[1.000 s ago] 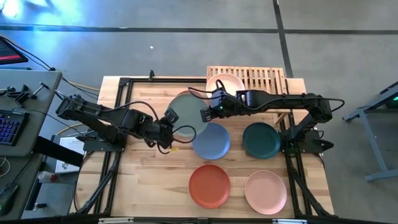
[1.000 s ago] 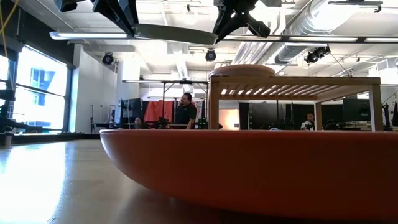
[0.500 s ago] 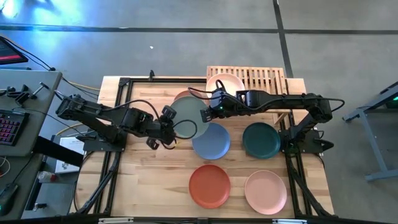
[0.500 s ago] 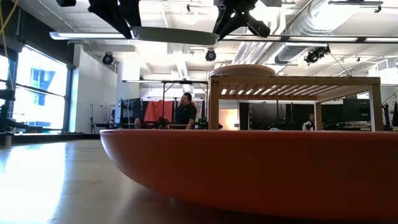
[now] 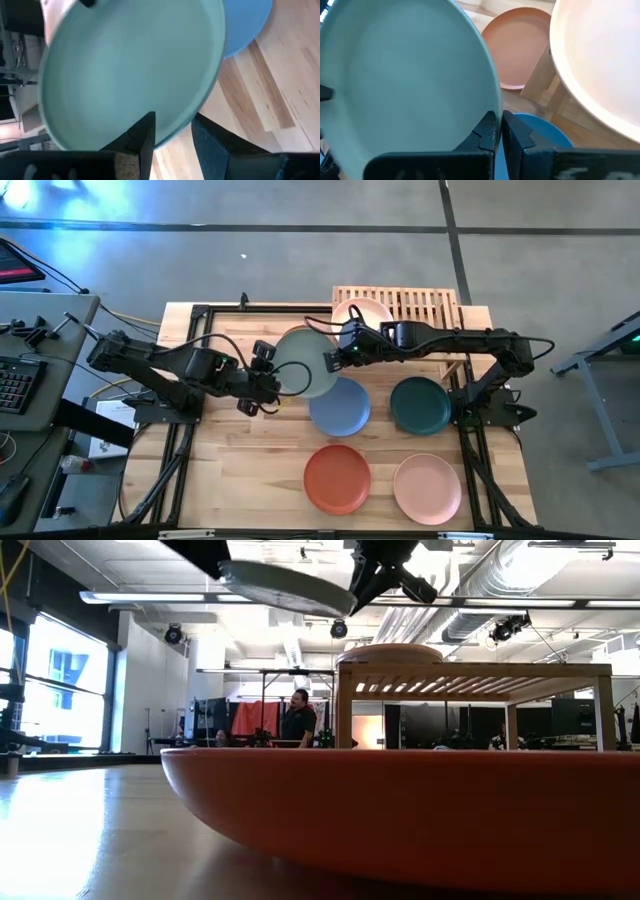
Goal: Place and stack plates onto a shelf
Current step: Stack the light blue plate on top of the light orange plate
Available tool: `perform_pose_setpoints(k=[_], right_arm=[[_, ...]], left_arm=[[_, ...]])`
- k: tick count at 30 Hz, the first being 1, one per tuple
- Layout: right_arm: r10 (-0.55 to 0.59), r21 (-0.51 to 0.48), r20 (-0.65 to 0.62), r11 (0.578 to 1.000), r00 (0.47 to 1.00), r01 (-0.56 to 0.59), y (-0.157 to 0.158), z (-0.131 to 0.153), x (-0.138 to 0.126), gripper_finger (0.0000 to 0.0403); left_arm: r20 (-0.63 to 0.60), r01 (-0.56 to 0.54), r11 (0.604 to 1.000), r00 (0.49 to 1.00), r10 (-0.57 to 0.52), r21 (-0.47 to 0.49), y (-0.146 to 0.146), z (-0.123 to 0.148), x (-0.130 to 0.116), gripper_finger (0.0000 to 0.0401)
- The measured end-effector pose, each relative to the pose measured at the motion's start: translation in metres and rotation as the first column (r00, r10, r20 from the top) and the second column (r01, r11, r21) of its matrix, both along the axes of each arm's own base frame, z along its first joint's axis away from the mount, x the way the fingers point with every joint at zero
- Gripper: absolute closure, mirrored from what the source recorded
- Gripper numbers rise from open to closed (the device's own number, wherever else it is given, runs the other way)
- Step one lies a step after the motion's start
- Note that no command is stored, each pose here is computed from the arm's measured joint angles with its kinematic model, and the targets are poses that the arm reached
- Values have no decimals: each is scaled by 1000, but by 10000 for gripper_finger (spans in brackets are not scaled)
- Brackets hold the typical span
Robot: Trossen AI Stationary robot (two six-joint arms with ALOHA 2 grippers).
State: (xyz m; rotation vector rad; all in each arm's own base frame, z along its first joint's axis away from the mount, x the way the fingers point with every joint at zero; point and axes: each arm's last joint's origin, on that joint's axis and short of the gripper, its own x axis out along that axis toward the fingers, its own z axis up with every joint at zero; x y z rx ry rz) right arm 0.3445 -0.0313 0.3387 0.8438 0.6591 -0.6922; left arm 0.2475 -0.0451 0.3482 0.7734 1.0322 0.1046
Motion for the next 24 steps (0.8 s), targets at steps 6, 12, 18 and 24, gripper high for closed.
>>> perform_pose_setpoints(k=[6, 12, 18, 24], right_arm=[[4, -9, -4, 1000, 1000, -4, -7, 0, 0, 403], [1, -16, 7, 1000, 1000, -1, -10, 1, 0, 403], [2, -39, 29, 999, 1000, -1, -10, 8, -4, 403], [-10, -57, 49, 998, 999, 13, -9, 15, -10, 403]], left_arm=[[41, 0, 1000, 999, 1, -4, 1, 10, -2, 290], [34, -14, 1000, 999, 14, -13, 5, 9, -1, 290], [43, -51, 998, 998, 52, -39, 10, 9, 0, 290], [37, -42, 997, 998, 45, -58, 12, 8, 0, 290]])
